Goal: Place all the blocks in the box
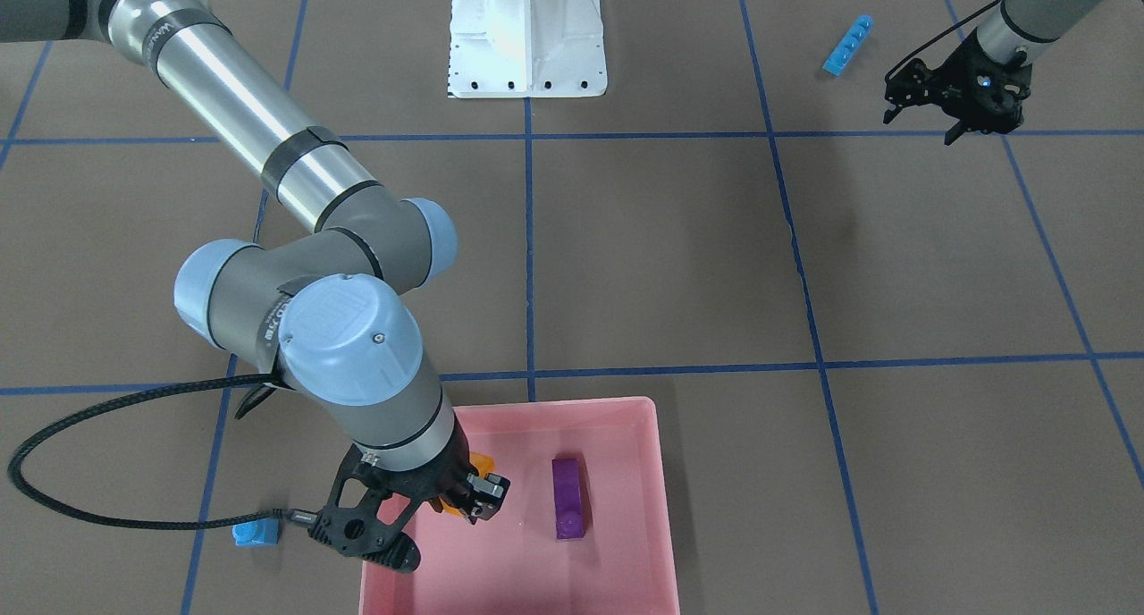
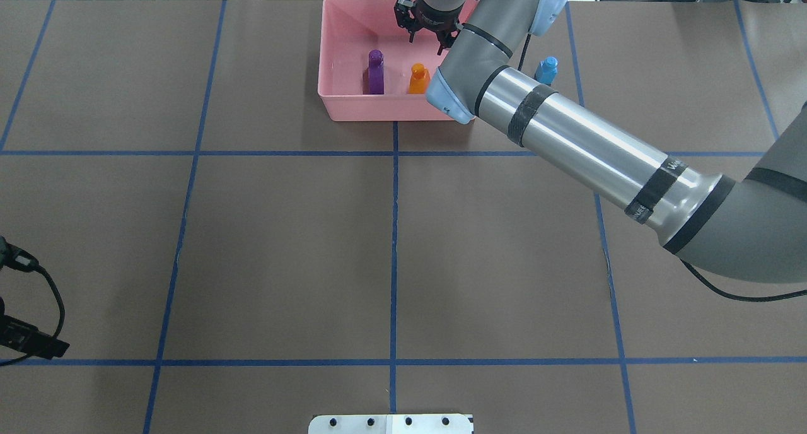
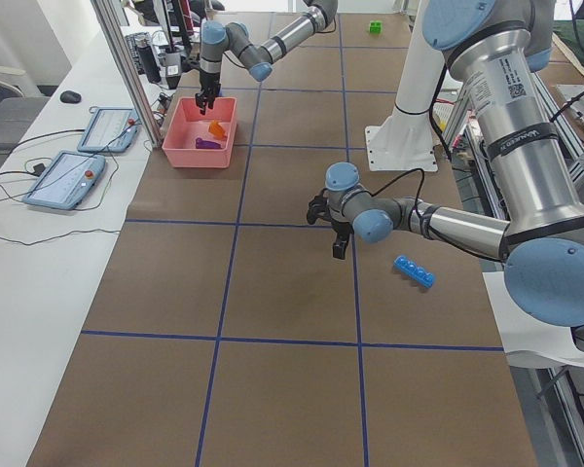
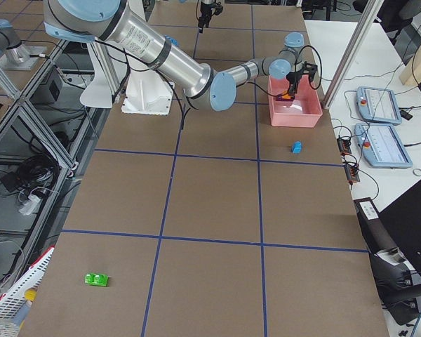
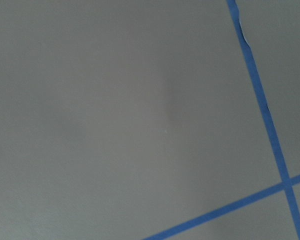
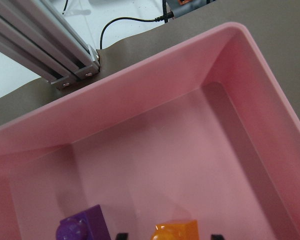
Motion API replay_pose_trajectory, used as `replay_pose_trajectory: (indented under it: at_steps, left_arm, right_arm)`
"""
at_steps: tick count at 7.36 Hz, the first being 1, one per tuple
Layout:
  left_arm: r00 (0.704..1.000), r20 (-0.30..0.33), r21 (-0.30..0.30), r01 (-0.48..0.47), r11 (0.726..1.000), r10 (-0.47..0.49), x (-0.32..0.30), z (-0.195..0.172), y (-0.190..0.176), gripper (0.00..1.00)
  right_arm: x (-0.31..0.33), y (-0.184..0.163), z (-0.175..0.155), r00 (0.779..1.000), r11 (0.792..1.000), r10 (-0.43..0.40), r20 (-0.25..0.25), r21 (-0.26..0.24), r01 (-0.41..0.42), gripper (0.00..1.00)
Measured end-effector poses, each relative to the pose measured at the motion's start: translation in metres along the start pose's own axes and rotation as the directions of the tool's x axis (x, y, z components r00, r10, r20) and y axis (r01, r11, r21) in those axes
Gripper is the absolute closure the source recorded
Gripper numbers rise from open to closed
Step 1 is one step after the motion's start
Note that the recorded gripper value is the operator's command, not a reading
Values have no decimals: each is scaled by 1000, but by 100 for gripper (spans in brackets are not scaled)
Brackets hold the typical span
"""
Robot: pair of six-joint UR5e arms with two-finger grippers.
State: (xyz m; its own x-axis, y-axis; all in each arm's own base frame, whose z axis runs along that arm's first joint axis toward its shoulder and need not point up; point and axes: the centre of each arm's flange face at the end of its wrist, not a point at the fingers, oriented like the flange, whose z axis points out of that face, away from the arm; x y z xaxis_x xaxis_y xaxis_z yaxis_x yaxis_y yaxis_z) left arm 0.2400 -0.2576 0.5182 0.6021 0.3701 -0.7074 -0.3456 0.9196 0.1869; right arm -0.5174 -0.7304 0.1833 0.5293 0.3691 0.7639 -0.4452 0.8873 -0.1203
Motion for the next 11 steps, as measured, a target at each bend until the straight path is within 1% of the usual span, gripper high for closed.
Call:
replay_pose_trajectory:
  at_steps: [1,3,4,5,6,7,8,9,10,11]
  left_arm:
    - [999,22,-22,-45,999,46,11,18,22,0]
    - [989,33,-80,-145,986,148,31,45,58,0]
    - [983,38,-97,-177,979,181,41,55,72,0]
    - [980,38,-114,-192,975,198,48,62,85,0]
    - [977,46,-136,-202,970,210,52,69,99,1]
    - [976,54,-161,-200,967,211,55,76,112,2]
    - [978,59,-183,-189,965,202,62,82,124,6]
    - [979,63,-198,-177,964,193,69,89,134,15]
    - [981,64,-209,-167,963,184,75,93,142,22]
    - [982,65,-216,-162,963,180,77,95,145,26]
  right_arm:
    - [-2,0,-4,1000,1000,2,8,3,-2,0]
    - [-4,-8,-17,1000,1000,2,25,11,-3,0]
    - [-2,-17,-24,1000,1000,-2,30,18,1,0]
    - [5,-28,-28,1000,1000,-10,29,20,9,0]
    - [25,-43,-31,1000,1000,-14,26,11,14,0]
    - [59,-61,-34,999,1000,-27,27,-3,27,0]
    - [97,-77,-36,999,999,-44,27,-12,44,0]
    - [130,-89,-34,998,998,-59,21,-22,60,0]
    - [157,-97,-30,997,996,-79,10,-33,79,0]
    - [175,-101,-25,995,995,-96,-2,-40,96,0]
